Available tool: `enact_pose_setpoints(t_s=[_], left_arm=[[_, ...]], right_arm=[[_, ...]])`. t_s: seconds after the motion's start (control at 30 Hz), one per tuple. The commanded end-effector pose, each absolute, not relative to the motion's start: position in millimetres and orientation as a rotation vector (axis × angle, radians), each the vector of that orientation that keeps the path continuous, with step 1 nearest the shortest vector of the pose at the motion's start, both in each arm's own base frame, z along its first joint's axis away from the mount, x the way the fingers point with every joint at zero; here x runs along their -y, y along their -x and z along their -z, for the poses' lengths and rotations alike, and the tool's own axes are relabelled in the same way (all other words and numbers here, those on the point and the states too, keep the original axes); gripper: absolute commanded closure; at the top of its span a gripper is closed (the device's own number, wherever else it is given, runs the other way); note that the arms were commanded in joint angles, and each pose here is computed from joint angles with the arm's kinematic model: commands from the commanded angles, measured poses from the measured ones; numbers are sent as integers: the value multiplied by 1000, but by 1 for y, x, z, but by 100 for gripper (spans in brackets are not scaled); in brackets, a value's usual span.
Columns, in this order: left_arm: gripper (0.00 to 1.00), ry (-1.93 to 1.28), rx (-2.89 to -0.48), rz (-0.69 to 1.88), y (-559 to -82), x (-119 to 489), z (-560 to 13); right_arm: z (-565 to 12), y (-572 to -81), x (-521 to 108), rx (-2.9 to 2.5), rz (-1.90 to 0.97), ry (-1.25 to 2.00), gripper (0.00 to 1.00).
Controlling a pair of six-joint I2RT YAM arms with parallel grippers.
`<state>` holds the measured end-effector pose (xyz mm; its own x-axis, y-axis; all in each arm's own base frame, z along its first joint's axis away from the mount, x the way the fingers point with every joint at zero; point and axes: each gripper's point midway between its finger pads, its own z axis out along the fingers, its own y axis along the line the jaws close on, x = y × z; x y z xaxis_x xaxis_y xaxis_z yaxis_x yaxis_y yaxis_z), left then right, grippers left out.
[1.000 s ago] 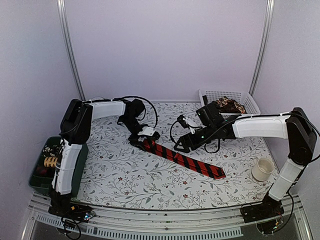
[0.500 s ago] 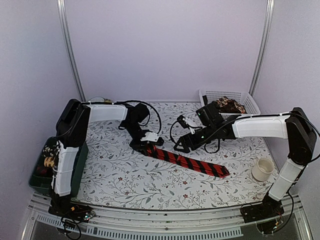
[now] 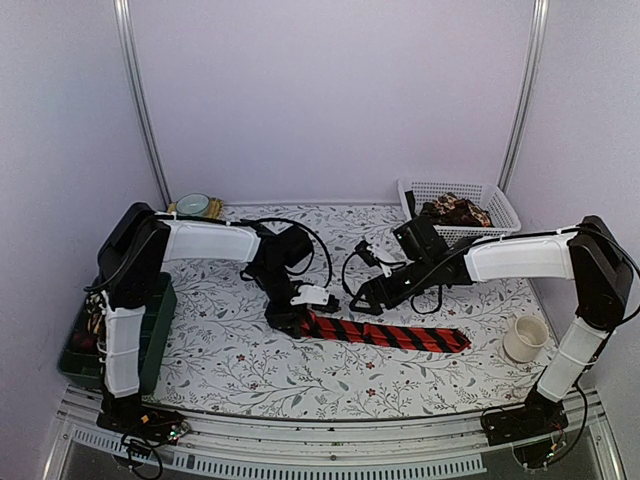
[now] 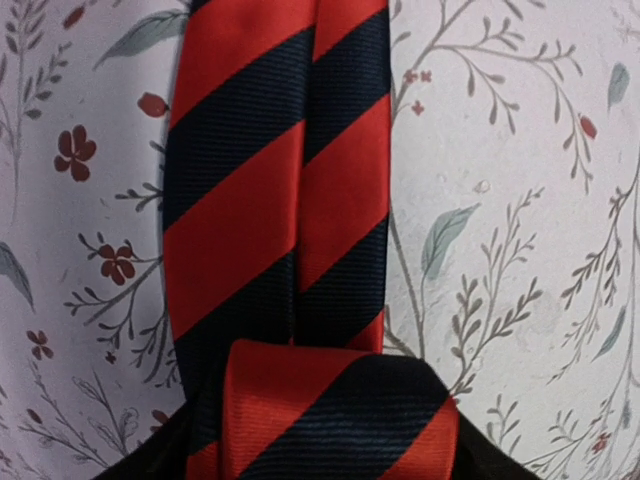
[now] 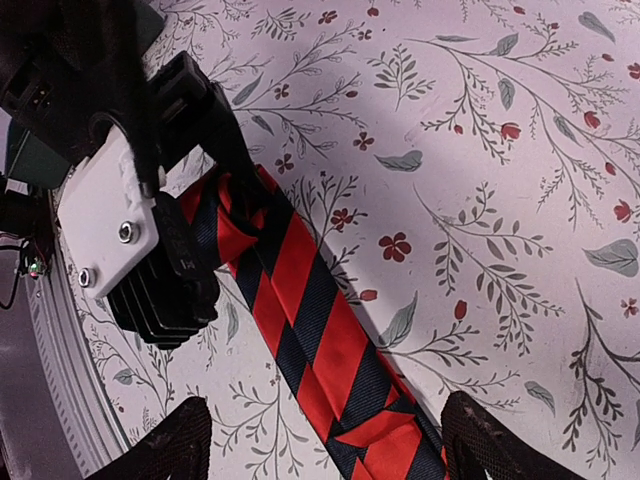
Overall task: Roll the ties
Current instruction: Roll the tie at the center of the board.
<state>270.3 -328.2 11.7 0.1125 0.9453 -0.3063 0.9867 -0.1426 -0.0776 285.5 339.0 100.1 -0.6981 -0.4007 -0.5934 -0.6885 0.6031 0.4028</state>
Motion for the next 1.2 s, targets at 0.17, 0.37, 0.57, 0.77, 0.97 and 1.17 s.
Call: enact_pose_setpoints(t_s=[0.17,0.37,0.57,0.77,0.97,1.17], left_arm=[[0,-2202,-1981,352,-272,325,2],[0,-2213,-1956,339,-276,327,4],[0,-2161,-1921,330,-281,321,-10],[0,-2049,-1794,346,-284,326,-45],[0,-1967,-1766,369,-295,331,-55],[0,-1954,-1784,396,-293,327,-58]], right_arm=[[-83,-275,-352,-2256,-800,1110,10],[-70,-279,-361,-2157,-681,1312,6],[-43,-276,-363,-2141,-635,1424,6],[-42,-269,-368,-2083,-656,1478,6],[-44,-266,-380,-2039,-663,1540,5],[-38,-263,-392,-1998,-669,1618,5]])
